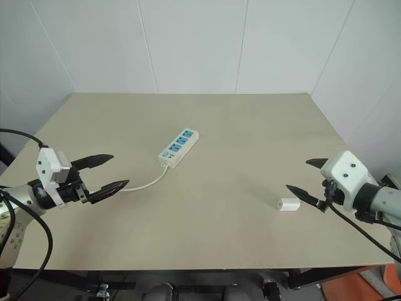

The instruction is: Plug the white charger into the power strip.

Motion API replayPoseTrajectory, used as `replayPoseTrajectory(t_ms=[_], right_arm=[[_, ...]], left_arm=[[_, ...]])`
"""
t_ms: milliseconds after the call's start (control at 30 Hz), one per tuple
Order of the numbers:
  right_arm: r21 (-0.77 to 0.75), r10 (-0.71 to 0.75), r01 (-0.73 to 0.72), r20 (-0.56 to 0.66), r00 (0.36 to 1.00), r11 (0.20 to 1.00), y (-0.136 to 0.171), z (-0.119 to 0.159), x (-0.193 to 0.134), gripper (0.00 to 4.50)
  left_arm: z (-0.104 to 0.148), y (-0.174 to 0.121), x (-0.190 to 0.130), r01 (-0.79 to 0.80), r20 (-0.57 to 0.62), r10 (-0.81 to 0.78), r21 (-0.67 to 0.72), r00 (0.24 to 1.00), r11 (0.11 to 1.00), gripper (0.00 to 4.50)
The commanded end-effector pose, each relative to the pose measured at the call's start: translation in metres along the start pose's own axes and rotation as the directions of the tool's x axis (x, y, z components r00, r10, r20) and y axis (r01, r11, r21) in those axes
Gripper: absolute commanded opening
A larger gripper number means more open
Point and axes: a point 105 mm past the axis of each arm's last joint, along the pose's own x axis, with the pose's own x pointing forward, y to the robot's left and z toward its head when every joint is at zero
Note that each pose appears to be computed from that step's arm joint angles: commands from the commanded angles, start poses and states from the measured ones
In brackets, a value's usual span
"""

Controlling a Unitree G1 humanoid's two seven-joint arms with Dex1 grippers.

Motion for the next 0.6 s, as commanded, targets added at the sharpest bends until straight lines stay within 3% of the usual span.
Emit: replayPoseTrajectory(t_ms=[33, 300, 600], right_arm=[[-0.042, -0.023, 0.024, 0.030, 0.999, 0.999, -0.004, 0.010, -0.002, 4.50], [-0.040, -0.020, 0.021, 0.032, 0.999, 0.999, -0.003, 0.011, -0.001, 4.50], [-0.083, -0.027, 0.030, 0.027, 0.999, 0.996, -0.007, 0.018, 0.017, 4.50]], left_arm=[[0.013, 0.001, 0.001, 0.002, 0.024, -0.004, 0.043, 1.000, 0.999, 4.48], [0.012, 0.006, 0.007, -0.031, 0.035, 0.029, 0.059, 0.999, 0.998, 4.48], [0.002, 0.034, 0.070, -0.252, 0.094, 0.249, 0.021, 0.964, 0.968, 4.48]])
